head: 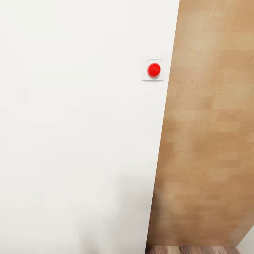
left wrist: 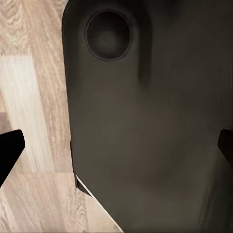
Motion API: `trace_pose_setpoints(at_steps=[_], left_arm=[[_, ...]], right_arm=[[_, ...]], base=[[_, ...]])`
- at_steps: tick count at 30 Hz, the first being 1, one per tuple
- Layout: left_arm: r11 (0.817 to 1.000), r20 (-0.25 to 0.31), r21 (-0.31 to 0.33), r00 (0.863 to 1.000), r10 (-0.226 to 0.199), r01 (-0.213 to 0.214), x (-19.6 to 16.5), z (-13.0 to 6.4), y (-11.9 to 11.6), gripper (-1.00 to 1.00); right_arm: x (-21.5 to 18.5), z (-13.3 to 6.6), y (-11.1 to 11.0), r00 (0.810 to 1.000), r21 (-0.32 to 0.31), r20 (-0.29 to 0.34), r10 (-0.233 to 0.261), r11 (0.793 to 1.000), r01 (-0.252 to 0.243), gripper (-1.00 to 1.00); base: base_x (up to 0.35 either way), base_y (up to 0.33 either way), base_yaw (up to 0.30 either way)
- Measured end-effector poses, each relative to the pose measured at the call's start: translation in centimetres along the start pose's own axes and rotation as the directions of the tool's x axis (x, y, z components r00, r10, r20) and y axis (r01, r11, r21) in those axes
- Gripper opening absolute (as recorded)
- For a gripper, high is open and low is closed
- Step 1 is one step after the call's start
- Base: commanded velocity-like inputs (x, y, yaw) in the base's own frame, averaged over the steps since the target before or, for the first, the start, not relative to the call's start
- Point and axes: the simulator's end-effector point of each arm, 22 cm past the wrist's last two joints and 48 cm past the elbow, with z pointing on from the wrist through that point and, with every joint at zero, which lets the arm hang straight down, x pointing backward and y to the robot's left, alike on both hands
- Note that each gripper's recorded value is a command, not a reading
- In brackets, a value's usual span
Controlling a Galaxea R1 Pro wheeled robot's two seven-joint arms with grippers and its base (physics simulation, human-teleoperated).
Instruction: Put all the toys in the child's room - the three board games (two on the bed and one on the table), the two jigsaw puzzles on the table, and the tennis ball on the table - inside the toy box on the table in the child's room.
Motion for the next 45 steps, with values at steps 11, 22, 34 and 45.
trace_pose_setpoints(at_steps=[11,22,34,45], left_arm=[[1.0,0.007,0.005,1.0,-0.007,0.007,-0.6,-0.5,-0.6,1.0],[1.0,0.006,0.005,1.0,-0.007,0.007,-0.6,-2.3,-0.6,1.0],[1.0,0.005,0.005,1.0,-0.007,0.007,-0.5,-4.2,-0.6,1.0],[1.0,0.006,0.005,1.0,-0.007,0.007,-0.3,-5.9,-0.6,1.0]], right_arm=[[0.2,-0.6,3.4,1.0,-0.04,-0.006,0.012,0.999,-0.012,1.0],[-0.3,-2.4,4.1,1.0,-0.048,0.015,0.011,0.999,-0.011,1.0],[-0.2,-4.3,4.1,1.0,-0.048,0.017,0.011,0.999,-0.01,1.0],[-0.1,-6.0,4.1,1.0,-0.048,0.017,0.011,0.999,-0.01,1.0]], base=[[0.0,0.0,0.0],[0.0,0.0,0.097],[0.0,0.0,0.266],[0.0,0.0,0.276]])
